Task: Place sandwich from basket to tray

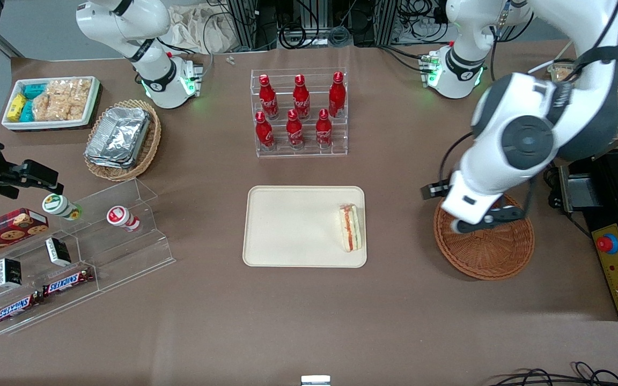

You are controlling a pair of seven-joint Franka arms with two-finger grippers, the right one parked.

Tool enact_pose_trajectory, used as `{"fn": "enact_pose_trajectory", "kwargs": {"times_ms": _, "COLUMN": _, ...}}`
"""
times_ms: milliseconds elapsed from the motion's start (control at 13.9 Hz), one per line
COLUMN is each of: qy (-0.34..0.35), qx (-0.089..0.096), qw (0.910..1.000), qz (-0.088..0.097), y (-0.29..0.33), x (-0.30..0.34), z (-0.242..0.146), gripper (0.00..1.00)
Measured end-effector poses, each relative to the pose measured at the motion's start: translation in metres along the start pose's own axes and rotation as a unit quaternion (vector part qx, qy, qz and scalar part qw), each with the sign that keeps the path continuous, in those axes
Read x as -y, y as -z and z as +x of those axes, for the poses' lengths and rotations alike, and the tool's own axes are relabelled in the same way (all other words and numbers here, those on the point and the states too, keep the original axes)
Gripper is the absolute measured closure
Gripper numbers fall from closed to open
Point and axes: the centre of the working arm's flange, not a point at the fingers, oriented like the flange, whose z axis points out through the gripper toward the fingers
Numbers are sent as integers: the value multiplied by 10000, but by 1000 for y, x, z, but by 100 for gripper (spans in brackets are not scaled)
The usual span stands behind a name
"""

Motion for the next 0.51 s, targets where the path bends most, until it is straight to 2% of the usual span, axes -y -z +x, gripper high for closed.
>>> {"fn": "enact_pose_trajectory", "kwargs": {"times_ms": 289, "qy": -522, "qx": -27, "qw": 9986, "qz": -65, "y": 19, "x": 104, "z": -12, "gripper": 0}}
{"fn": "enact_pose_trajectory", "kwargs": {"times_ms": 505, "qy": -1009, "qx": 34, "qw": 9949, "qz": -89, "y": 23, "x": 144, "z": -16, "gripper": 0}}
